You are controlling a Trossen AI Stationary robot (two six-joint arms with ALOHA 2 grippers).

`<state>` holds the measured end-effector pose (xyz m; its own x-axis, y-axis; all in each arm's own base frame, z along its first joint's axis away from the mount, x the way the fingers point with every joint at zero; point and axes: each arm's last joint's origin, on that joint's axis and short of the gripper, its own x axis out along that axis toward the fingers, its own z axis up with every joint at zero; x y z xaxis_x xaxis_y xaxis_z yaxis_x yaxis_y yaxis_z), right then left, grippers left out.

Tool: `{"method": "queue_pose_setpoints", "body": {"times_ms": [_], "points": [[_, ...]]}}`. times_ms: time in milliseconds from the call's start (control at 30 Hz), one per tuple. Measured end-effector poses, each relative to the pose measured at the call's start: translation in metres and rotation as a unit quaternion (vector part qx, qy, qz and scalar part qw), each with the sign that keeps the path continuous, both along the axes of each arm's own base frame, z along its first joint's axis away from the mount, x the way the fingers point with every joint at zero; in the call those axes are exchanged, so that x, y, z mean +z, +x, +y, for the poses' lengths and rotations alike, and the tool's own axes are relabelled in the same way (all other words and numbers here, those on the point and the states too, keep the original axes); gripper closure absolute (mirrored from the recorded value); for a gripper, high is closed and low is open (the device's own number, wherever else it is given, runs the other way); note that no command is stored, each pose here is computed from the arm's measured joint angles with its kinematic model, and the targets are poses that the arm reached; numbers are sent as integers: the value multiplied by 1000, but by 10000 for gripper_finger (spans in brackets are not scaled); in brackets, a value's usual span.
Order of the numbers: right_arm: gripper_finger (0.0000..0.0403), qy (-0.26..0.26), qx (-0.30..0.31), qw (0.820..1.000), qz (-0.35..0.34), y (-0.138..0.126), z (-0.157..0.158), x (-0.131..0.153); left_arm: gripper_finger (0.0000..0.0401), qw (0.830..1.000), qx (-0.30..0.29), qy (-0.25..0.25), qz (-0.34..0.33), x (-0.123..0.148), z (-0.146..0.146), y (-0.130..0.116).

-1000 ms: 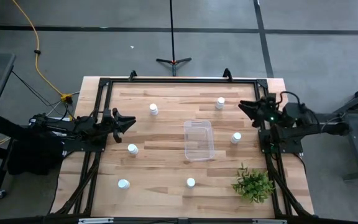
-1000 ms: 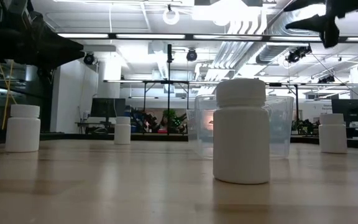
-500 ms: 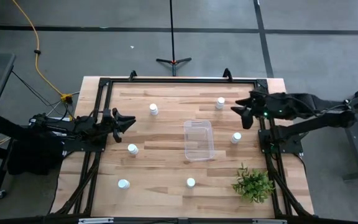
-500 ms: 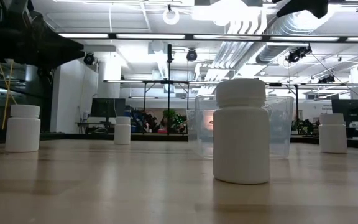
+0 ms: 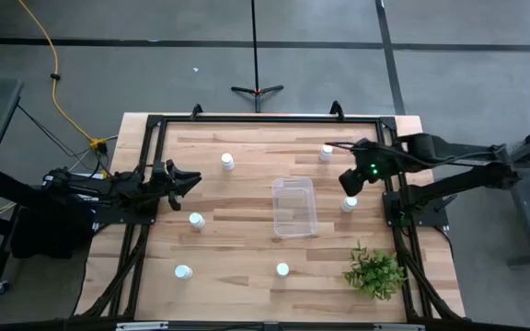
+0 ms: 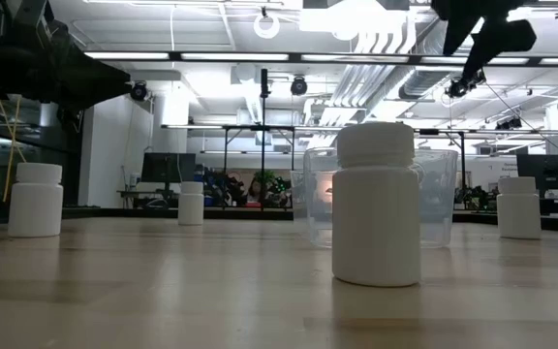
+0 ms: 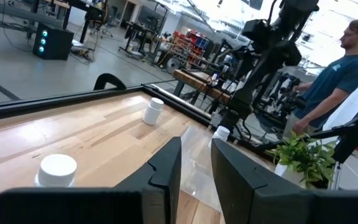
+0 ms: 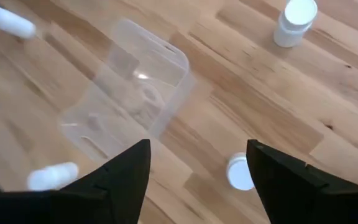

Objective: Pick and place pill bottles into a basket
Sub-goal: Put the pill bottle into the bin

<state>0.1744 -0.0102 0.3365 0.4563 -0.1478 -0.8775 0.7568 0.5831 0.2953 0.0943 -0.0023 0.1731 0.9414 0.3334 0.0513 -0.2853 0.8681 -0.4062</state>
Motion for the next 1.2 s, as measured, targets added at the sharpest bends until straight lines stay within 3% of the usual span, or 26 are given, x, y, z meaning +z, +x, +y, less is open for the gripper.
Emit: {"method": "queue_pose_setpoints", "body": {"times_ms": [267, 500, 733, 967, 1200], "points": [[133, 58, -49, 992, 104, 17, -8, -24, 277, 1000, 1, 0, -1, 0, 0, 0], [90, 52, -39, 979, 192, 32, -9, -44, 277, 1000, 2, 0, -1, 1, 0, 0], [84, 50, -38, 970, 235, 32, -11, -68, 277, 1000, 1, 0, -1, 1, 0, 0], [84, 94, -68, 973, 197, 15, -8, -109, 277, 1000, 1, 0, -1, 1, 0, 0], [84, 130, -93, 973, 167, 12, -6, -133, 277, 1000, 1, 0, -1, 1, 0, 0]]}}
